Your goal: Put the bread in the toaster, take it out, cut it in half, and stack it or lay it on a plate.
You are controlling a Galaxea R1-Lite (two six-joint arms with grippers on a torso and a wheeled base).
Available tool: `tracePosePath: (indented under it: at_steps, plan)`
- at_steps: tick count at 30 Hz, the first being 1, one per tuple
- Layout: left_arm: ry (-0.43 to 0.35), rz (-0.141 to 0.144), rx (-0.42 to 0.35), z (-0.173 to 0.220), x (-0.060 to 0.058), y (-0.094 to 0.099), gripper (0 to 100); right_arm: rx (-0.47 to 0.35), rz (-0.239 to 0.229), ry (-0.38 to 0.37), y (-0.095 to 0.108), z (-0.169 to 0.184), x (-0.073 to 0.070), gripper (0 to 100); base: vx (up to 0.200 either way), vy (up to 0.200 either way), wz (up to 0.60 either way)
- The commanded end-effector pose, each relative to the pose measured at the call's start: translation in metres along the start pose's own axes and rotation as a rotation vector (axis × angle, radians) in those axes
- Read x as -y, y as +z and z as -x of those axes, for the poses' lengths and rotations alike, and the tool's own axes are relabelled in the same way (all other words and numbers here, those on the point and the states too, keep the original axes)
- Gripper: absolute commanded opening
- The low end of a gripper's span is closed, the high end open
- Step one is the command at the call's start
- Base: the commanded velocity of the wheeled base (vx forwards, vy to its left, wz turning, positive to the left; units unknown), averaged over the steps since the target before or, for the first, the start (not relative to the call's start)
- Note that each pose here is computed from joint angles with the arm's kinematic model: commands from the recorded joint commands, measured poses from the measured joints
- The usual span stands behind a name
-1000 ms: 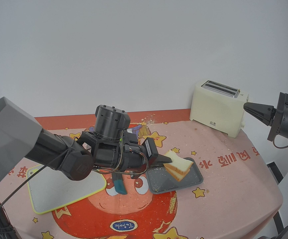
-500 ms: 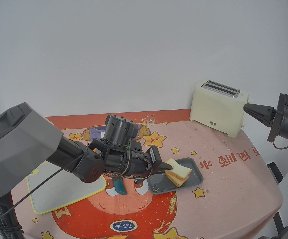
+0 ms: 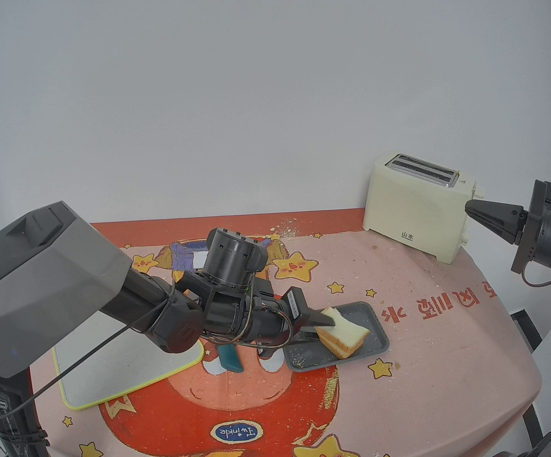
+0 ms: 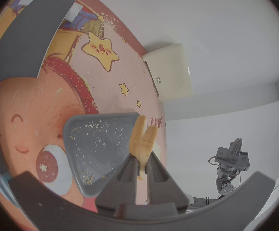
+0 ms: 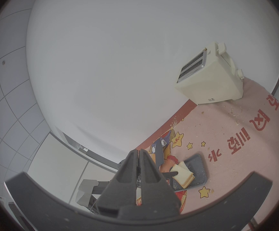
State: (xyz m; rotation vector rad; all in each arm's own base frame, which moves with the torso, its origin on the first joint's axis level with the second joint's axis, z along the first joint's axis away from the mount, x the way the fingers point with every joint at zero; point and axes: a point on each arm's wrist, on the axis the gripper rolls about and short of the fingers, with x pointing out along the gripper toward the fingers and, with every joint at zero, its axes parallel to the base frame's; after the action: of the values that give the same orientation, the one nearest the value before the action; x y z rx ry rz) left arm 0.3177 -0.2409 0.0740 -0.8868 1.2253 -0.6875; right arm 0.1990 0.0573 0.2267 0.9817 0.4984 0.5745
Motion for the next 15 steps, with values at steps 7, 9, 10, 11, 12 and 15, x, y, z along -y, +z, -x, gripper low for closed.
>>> tracePosePath:
  at_steps: [7, 9, 10, 11, 12, 15]
  plan:
    - [0.017, 0.011, -0.001, 0.005, -0.002, -0.004, 100, 0.000, 0.002, 0.001, 0.000, 0.000, 0.000, 0, 0.000, 0.000, 0.00]
    - [0.021, 0.007, 0.018, 0.010, 0.003, -0.005, 100, -0.001, -0.001, 0.000, 0.000, 0.000, 0.000, 0, 0.000, 0.000, 0.00]
    - [0.021, 0.007, 0.018, 0.010, 0.003, -0.005, 100, -0.001, -0.001, 0.000, 0.000, 0.000, 0.000, 0, 0.000, 0.000, 0.00]
    - [0.041, 0.011, 0.036, 0.013, 0.006, -0.006, 100, -0.001, 0.001, 0.000, 0.000, 0.000, 0.000, 0, 0.000, 0.000, 0.00]
    - [0.045, 0.009, 0.043, 0.016, 0.008, -0.006, 100, -0.001, -0.001, 0.000, 0.000, 0.000, 0.000, 0, 0.000, 0.000, 0.00]
    - [0.041, 0.004, 0.055, 0.023, 0.014, -0.007, 100, 0.001, 0.002, 0.001, 0.001, 0.000, 0.000, 0, 0.000, 0.000, 0.00]
